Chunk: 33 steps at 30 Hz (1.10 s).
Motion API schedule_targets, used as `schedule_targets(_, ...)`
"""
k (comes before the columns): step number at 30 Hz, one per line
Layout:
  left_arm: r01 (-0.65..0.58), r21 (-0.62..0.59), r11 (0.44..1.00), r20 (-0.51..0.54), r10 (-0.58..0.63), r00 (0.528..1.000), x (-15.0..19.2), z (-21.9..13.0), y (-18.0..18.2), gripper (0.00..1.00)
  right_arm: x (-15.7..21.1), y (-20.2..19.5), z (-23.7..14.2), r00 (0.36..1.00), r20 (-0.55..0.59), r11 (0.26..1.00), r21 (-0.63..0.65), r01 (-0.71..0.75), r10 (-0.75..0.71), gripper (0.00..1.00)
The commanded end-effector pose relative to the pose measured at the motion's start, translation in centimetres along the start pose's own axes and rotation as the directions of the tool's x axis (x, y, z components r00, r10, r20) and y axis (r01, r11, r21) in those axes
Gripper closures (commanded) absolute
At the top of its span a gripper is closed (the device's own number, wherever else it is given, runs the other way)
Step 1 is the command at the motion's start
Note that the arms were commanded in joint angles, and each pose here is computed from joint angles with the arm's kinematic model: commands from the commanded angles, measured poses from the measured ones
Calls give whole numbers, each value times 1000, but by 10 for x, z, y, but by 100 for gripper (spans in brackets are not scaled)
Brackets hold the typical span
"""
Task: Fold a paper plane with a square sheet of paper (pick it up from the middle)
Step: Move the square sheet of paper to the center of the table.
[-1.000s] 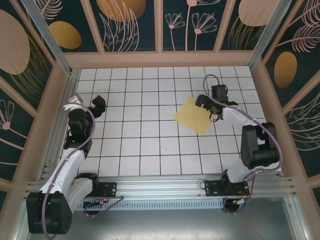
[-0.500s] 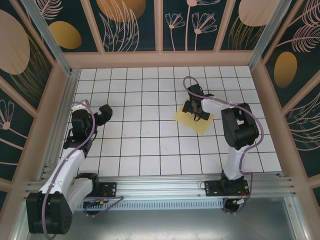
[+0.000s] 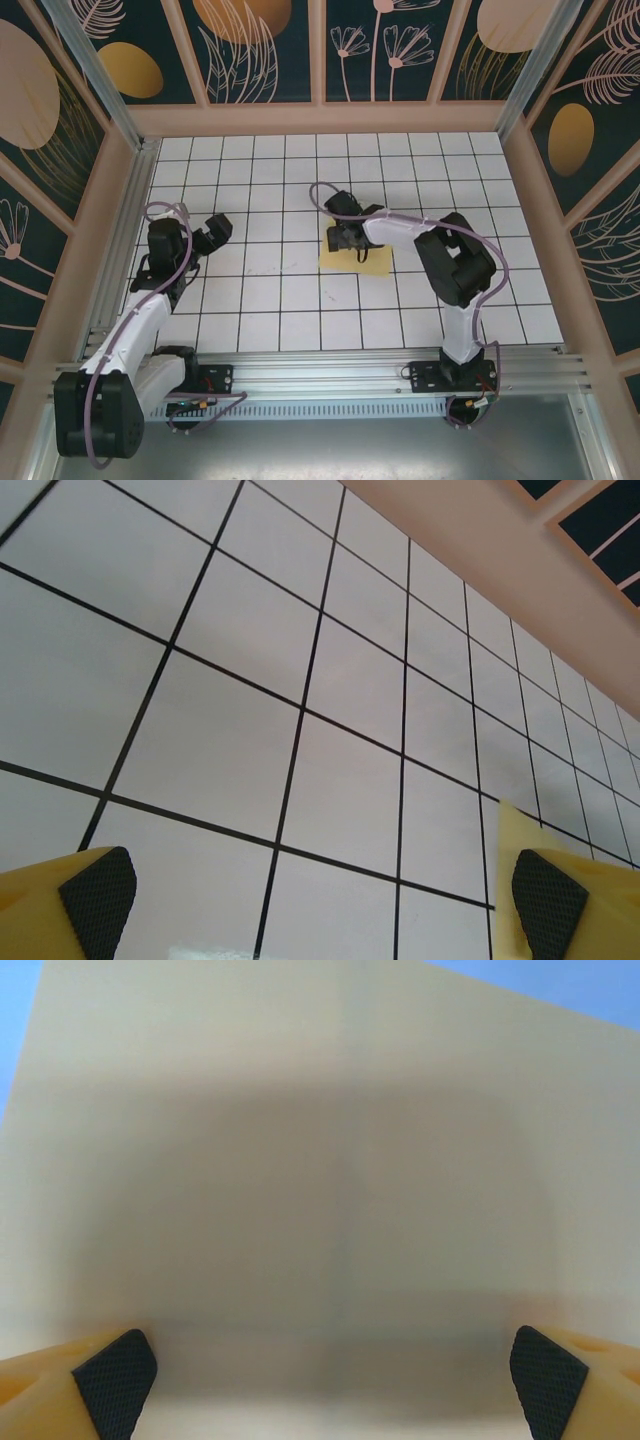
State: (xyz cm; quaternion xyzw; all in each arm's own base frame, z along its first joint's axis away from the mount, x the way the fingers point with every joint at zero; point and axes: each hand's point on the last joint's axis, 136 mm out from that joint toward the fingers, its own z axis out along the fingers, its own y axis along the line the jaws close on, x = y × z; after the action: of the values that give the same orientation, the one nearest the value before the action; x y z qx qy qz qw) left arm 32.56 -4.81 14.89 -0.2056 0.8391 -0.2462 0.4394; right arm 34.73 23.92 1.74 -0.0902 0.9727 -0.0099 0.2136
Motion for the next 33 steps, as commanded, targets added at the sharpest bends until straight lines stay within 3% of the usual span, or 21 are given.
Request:
schedule_targets(1,65,51,997,-60,-62,996,10,2,-8,1,61,18,-3,974,-165,988,-57,146,-154,3)
schedule_targets(7,136,95,986,-118,-125,985,29,4,-17,2,-10,21,-59,994,23,991,-92,-102,104,1)
schedule_targets(13,148,104,983,-230,-121,966,63,15,-38,14,6,-17,-52,949,-56,940,-129,-317,312,1)
schedule_targets(19,166,139,976,-366,-105,925,106,35,-80,31,9,-9,-45,943,-116,918,-221,-330,312,7)
schedule_targets(25,140,163,977,-475,-47,879,151,58,-126,58,11,-12,-30,941,-142,922,-202,-330,306,17)
schedule_targets(33,109,102,989,-560,-34,828,196,89,-140,85,16,-16,-20,943,-161,930,-185,-318,290,21)
